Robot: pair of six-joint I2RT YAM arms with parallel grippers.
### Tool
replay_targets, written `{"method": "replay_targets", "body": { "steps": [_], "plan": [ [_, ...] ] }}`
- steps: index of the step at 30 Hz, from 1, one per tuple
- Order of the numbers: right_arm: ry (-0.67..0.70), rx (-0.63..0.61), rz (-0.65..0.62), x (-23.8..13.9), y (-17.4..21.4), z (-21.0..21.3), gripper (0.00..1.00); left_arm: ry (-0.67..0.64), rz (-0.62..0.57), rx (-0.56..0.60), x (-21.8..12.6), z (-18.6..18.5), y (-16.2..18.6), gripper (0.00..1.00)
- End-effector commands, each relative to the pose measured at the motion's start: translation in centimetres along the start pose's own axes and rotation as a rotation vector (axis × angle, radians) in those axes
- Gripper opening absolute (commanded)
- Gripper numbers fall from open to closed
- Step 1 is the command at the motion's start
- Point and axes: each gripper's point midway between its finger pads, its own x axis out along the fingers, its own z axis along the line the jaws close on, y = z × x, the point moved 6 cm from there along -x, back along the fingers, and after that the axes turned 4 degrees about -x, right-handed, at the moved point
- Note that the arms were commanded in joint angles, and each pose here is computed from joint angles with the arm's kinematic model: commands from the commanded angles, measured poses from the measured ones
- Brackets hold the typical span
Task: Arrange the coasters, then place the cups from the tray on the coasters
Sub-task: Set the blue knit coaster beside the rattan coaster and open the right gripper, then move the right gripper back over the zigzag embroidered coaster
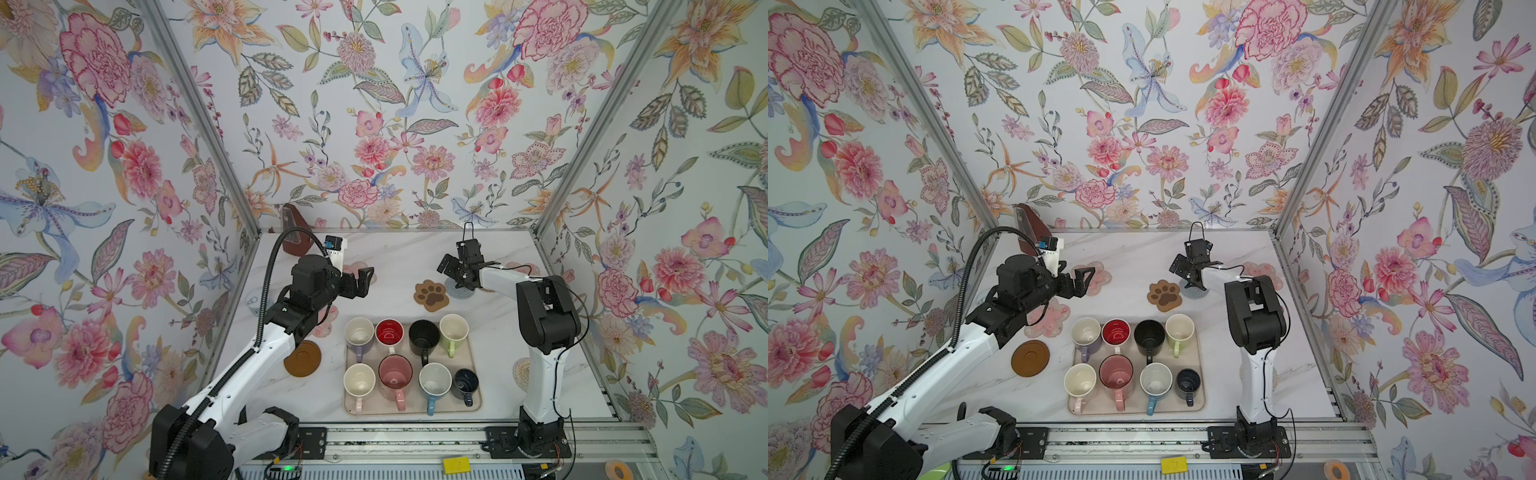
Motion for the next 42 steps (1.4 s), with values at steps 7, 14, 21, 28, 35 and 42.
{"method": "replay_targets", "body": {
  "steps": [7,14,21,28,35,42],
  "plan": [
    [0.029,-0.023,0.132,2.4,2.6,-1.0,0.99,-0.002,-0.006,0.008,-0.3,-0.3,-0.2,0.99],
    [0.004,-0.035,0.112,2.3,1.4,-0.2,0.99,0.0,-0.009,0.007,-0.3,-0.3,-0.2,0.99],
    [-0.064,-0.076,0.025,-1.8,-2.1,2.1,0.99,-0.001,-0.008,0.003,-0.2,-0.3,-0.2,0.99],
    [-0.088,-0.103,-0.03,-7.1,-3.1,2.1,0.99,-0.004,0.008,-0.003,0.2,-0.1,0.2,0.99],
    [-0.012,-0.058,-0.018,-12.6,0.8,-3.4,0.99,-0.003,0.021,-0.018,0.7,0.0,0.7,0.99],
    [0.067,-0.028,0.025,-15.8,5.2,-7.1,0.99,0.017,0.039,-0.035,1.4,-0.1,1.2,0.99]
  ]
}}
